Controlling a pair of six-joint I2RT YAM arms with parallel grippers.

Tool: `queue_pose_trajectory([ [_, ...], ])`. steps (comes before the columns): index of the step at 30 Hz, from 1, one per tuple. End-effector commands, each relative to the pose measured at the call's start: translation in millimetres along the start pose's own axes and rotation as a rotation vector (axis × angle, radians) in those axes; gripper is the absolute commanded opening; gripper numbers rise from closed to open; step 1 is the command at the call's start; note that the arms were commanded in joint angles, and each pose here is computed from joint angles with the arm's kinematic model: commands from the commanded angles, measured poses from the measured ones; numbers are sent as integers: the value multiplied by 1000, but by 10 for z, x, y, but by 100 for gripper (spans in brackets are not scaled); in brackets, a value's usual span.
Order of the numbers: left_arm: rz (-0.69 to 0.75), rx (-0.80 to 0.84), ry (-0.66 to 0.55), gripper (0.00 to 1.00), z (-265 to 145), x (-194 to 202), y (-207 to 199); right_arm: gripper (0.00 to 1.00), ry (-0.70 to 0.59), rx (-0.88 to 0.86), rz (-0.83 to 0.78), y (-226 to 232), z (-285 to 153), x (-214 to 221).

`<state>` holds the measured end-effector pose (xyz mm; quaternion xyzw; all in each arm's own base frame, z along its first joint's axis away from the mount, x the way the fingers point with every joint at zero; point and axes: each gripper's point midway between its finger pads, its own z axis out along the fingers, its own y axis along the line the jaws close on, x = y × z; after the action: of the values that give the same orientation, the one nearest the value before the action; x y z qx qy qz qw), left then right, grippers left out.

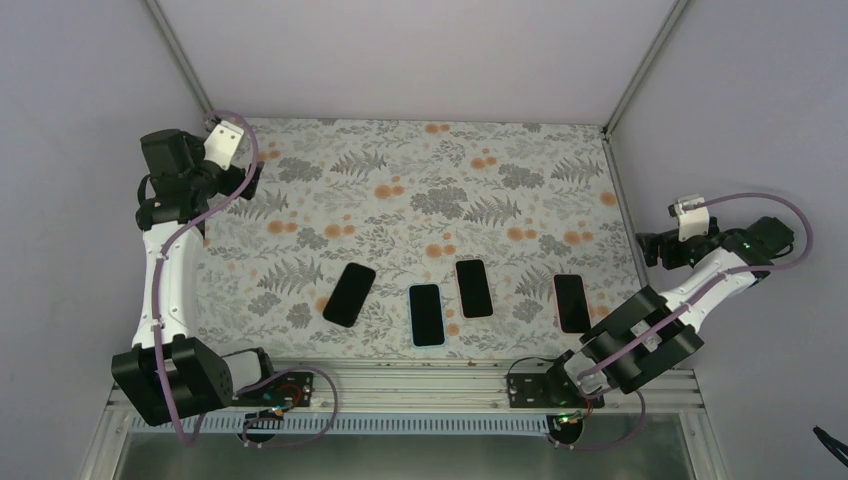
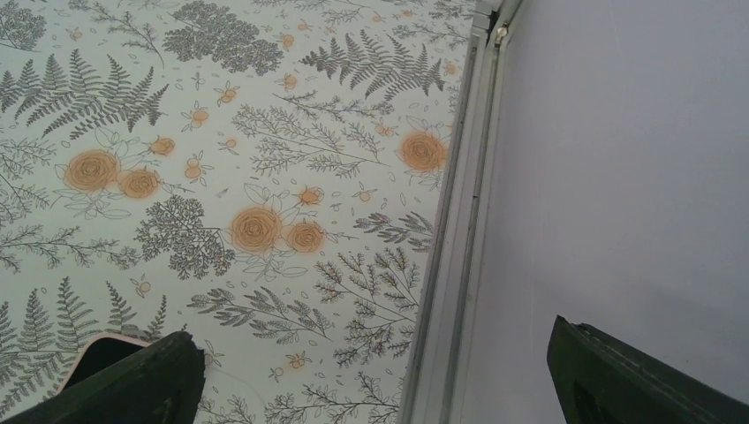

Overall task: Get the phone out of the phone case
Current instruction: Pick up the phone at the center of the board.

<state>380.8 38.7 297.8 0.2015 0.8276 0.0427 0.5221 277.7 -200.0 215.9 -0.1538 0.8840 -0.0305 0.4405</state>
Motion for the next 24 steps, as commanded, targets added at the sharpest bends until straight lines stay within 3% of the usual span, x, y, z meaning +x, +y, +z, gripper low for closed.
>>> queue_pose_trajectory([
  [1, 19, -10, -31, 100, -45, -75, 28, 100, -27, -7, -13, 70, -61, -34],
  [8, 16, -6, -24, 100, -22, -56, 35, 98, 3, -25, -31, 189, -71, 46],
  [10, 14, -3, -25, 100, -20, -56, 31, 92, 34, -48, -47, 274, -67, 117],
  [12, 13, 5, -24, 100, -19, -47, 13, 77, 102, -106, -69, 450, -53, 257],
  [15, 14, 22, -21, 100, -9, -30, -19, 66, 289, -236, -100, 819, -46, 669],
  [20, 11, 41, -15, 100, 28, -3, -42, 84, 462, -336, -125, 1247, -159, 1039],
  [24, -16, 67, -16, 100, 83, 13, -71, 98, 585, -311, -196, 1555, -141, 1218],
])
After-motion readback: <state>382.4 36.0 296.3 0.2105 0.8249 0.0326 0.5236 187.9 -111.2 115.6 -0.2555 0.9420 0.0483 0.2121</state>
